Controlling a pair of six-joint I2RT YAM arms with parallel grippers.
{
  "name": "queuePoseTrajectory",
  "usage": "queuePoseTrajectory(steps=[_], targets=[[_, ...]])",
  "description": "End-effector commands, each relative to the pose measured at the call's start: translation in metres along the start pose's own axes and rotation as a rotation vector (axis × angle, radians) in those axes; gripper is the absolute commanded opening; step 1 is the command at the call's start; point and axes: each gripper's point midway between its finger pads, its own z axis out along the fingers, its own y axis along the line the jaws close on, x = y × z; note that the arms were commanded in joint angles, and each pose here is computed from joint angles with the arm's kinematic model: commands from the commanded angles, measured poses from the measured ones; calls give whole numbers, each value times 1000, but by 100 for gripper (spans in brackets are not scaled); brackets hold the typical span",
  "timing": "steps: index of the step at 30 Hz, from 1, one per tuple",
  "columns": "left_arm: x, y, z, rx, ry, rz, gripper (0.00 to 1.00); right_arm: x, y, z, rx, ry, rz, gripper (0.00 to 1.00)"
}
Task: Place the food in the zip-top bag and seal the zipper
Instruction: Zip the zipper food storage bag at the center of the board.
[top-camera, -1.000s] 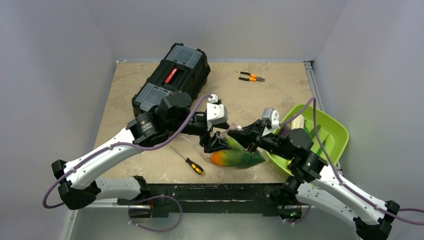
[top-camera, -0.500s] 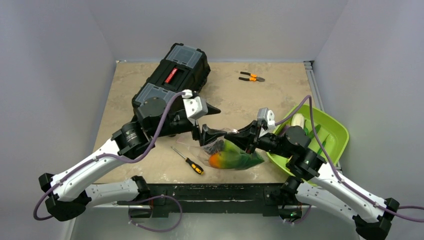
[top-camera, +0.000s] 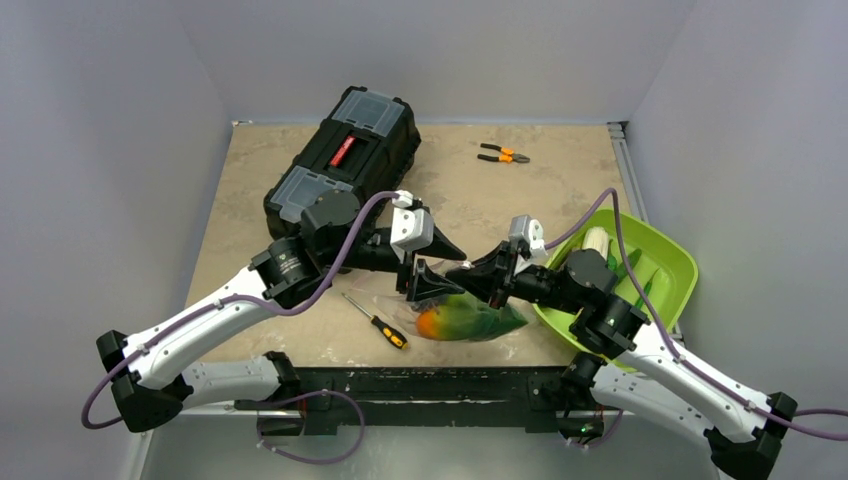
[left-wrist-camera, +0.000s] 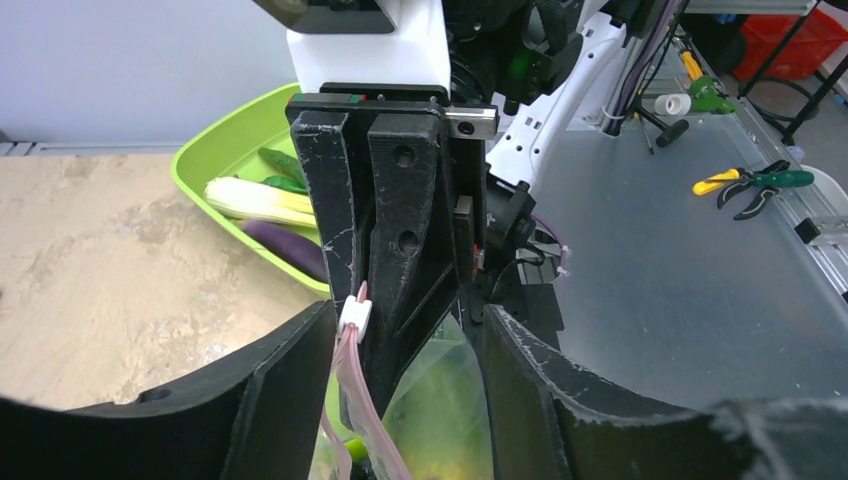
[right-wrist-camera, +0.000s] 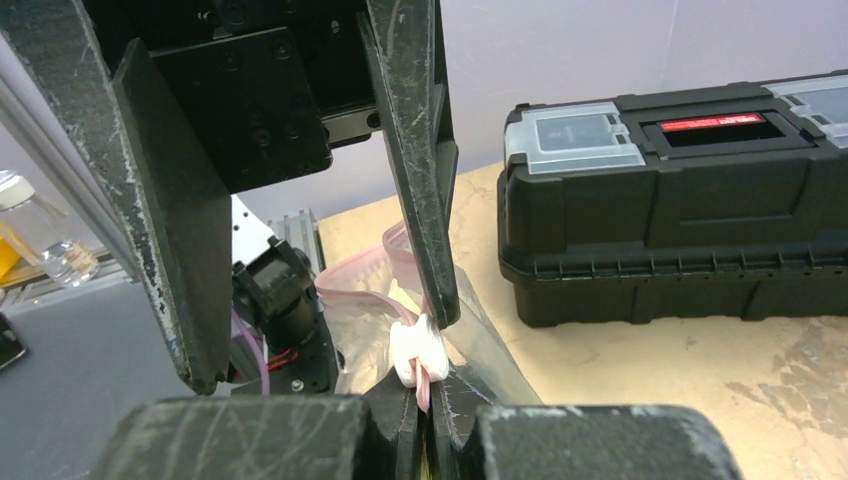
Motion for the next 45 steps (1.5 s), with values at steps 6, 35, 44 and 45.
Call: queuePoseTrajectory(steps=[6,35,44,45], targets=[[-11,-6,5,55,-44,34,48,-22,12,-1,-51,-44,-30,0],[-4,16,7,-48,-2,62,1,-26,-14,-6,121,-103,64,0],[-3,26,6,-105,6,55,0,-44,-29,-18,233,-245,163,0],[-2,27,6,-108,11,52,0,-46,-29,-18,232,-252,176,0]])
